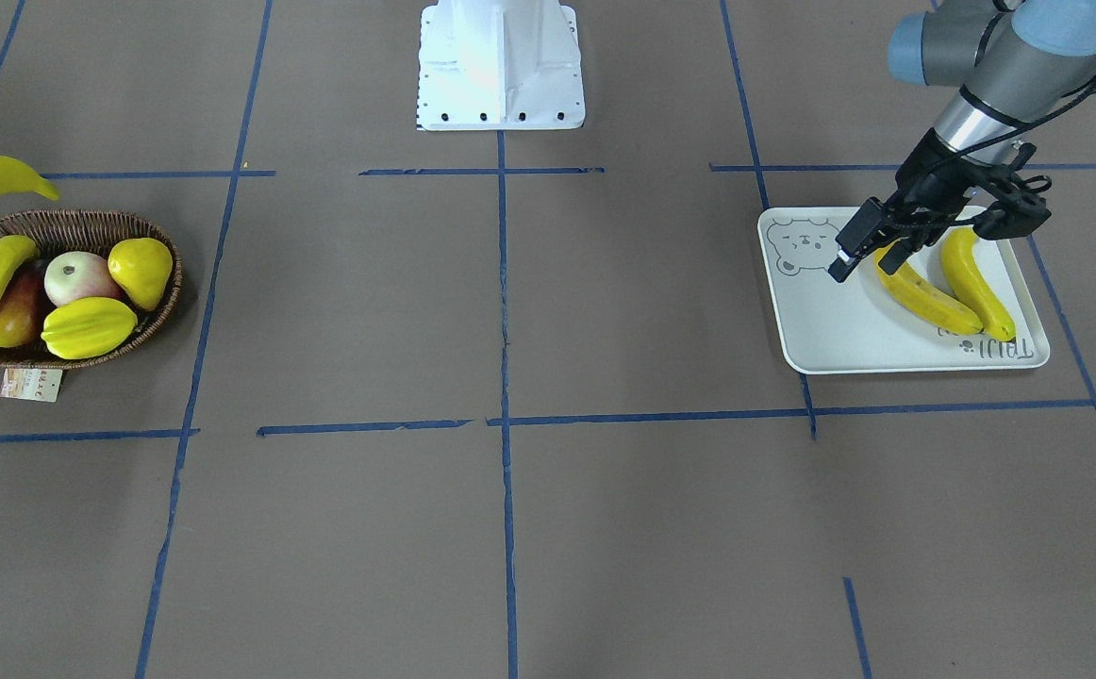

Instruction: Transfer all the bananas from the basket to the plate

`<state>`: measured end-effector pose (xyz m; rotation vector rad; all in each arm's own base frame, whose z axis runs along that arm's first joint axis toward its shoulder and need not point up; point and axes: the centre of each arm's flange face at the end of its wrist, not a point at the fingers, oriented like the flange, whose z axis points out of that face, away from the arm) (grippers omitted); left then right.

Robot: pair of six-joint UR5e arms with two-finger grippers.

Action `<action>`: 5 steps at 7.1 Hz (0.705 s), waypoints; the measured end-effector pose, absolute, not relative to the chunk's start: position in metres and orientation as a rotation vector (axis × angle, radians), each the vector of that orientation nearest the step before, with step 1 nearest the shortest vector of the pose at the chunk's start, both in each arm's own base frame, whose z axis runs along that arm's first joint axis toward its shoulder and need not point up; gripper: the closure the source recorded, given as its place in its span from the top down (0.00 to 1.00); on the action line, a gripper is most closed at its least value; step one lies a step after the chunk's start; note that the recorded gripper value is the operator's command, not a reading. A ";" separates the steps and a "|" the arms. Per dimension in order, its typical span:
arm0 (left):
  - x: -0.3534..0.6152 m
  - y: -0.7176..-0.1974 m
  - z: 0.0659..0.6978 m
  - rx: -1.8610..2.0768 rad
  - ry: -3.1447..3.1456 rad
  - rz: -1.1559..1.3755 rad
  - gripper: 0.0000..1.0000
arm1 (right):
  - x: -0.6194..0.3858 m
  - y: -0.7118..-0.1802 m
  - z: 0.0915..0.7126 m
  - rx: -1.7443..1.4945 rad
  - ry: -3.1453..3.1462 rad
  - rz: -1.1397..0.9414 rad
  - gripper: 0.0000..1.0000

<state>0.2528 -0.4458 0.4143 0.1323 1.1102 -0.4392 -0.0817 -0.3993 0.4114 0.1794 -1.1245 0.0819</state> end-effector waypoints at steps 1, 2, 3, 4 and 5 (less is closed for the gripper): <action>0.262 -0.446 0.405 0.120 1.128 -0.444 0.99 | -0.112 -0.413 0.389 0.188 -1.145 0.030 0.01; 0.275 -0.445 0.392 0.104 1.152 -0.447 0.99 | -0.151 -0.430 0.366 0.198 -1.165 -0.020 0.01; 0.284 -0.448 0.373 0.093 1.186 -0.459 0.99 | -0.193 -0.446 0.339 0.199 -1.191 -0.056 0.02; 0.292 -0.452 0.351 0.081 1.226 -0.477 0.99 | -0.228 -0.453 0.312 0.191 -1.222 -0.071 0.02; 0.301 -0.454 0.329 0.068 1.273 -0.492 0.99 | -0.258 -0.453 0.284 0.204 -1.247 -0.080 0.02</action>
